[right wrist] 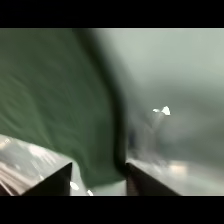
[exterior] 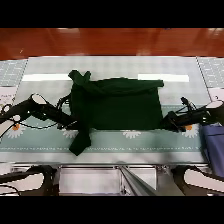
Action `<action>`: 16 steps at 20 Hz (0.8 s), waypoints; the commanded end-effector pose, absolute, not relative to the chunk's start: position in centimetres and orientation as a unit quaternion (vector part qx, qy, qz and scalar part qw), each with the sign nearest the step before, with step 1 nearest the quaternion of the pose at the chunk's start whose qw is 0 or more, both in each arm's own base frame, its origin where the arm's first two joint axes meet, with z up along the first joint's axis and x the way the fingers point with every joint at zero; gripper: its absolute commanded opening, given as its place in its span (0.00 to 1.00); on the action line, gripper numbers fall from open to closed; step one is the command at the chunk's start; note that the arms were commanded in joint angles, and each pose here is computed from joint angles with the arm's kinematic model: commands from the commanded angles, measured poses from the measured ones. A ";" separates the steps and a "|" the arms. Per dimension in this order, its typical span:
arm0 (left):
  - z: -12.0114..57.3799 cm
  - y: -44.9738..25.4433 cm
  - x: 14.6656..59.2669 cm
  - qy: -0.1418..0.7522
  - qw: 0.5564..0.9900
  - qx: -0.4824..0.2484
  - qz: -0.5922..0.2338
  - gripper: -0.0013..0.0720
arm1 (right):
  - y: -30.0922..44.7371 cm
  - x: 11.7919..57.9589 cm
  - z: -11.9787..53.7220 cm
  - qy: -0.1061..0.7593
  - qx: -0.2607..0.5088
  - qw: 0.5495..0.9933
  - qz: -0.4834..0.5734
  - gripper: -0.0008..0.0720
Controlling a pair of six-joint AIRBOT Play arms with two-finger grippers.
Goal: Fold the shirts.
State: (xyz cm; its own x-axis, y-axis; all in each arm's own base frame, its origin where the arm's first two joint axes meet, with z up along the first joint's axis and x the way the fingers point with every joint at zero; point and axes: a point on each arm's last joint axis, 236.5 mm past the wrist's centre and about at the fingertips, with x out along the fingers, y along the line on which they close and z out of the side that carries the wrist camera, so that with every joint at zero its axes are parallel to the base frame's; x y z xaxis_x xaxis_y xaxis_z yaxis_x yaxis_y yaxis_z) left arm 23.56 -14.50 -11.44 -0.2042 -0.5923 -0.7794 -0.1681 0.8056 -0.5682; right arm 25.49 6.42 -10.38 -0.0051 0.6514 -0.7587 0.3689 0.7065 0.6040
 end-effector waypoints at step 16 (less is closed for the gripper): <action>37.1 -10.7 35.9 0.198 0.928 -0.113 -0.293 0.05 | 9.1 34.8 40.0 0.177 0.053 0.948 0.259 0.04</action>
State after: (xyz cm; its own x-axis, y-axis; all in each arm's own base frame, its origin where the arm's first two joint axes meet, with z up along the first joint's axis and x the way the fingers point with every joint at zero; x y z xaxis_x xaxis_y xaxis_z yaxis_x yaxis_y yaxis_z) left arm 38.96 -10.24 25.38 0.6237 -0.6065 -0.4931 0.3779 0.7862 -0.4890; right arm 38.92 9.24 29.19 0.6676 0.5727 -0.4757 -0.4292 0.8181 0.3827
